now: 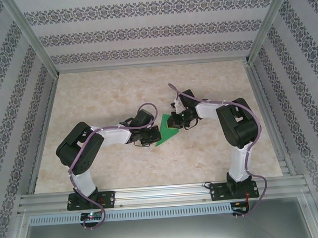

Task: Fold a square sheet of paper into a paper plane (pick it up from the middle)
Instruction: Fourth fold the wing at the center of the table.

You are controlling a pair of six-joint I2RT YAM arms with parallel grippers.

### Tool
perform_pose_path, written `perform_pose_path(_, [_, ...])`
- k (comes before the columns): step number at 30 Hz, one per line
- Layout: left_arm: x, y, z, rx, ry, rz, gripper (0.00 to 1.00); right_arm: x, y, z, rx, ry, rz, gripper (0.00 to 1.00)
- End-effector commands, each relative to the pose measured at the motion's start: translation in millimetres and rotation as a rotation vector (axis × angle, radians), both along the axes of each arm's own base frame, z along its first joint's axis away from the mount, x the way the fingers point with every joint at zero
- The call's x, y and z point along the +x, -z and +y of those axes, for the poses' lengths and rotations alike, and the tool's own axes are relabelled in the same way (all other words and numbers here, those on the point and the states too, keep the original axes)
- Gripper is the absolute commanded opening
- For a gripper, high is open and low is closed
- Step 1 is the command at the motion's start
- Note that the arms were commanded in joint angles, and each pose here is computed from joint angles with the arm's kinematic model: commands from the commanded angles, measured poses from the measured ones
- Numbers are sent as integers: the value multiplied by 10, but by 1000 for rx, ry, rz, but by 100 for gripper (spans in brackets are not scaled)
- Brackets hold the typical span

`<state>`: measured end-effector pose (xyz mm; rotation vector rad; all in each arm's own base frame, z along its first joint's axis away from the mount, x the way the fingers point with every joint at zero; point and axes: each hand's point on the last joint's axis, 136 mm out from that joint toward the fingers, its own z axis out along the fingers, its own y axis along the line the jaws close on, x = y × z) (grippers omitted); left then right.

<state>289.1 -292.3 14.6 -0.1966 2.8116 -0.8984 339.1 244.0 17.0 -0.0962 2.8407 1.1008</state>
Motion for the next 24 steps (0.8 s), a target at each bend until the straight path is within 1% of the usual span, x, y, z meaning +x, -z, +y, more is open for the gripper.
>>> perform_pose_path(1, [-673, 681, 626, 296, 1, 243, 0, 301, 40, -245, -54, 76, -61, 0])
perform_pose_path(5, [-639, 643, 622, 302, 9, 227, 0, 311, -301, -207, -14, 73, -130, 0])
perform_pose_path(7, [-627, 622, 642, 317, 11, 221, 0, 234, -439, -140, 2, 57, -155, 0])
perform_pose_path(9, [-612, 594, 648, 319, 14, 213, 0, 113, -483, -61, -3, 34, -165, 0])
perform_pose_path(15, [-621, 535, 667, 319, 23, 201, 0, -265, -274, 222, -32, -34, -119, 0])
perform_pose_path(20, [-621, 507, 688, 321, 23, 195, 0, -449, -164, 425, -21, -94, -82, 0])
perform_pose_path(24, [-602, 496, 652, 306, 20, 194, 0, -519, -104, 493, -37, -112, -68, 0])
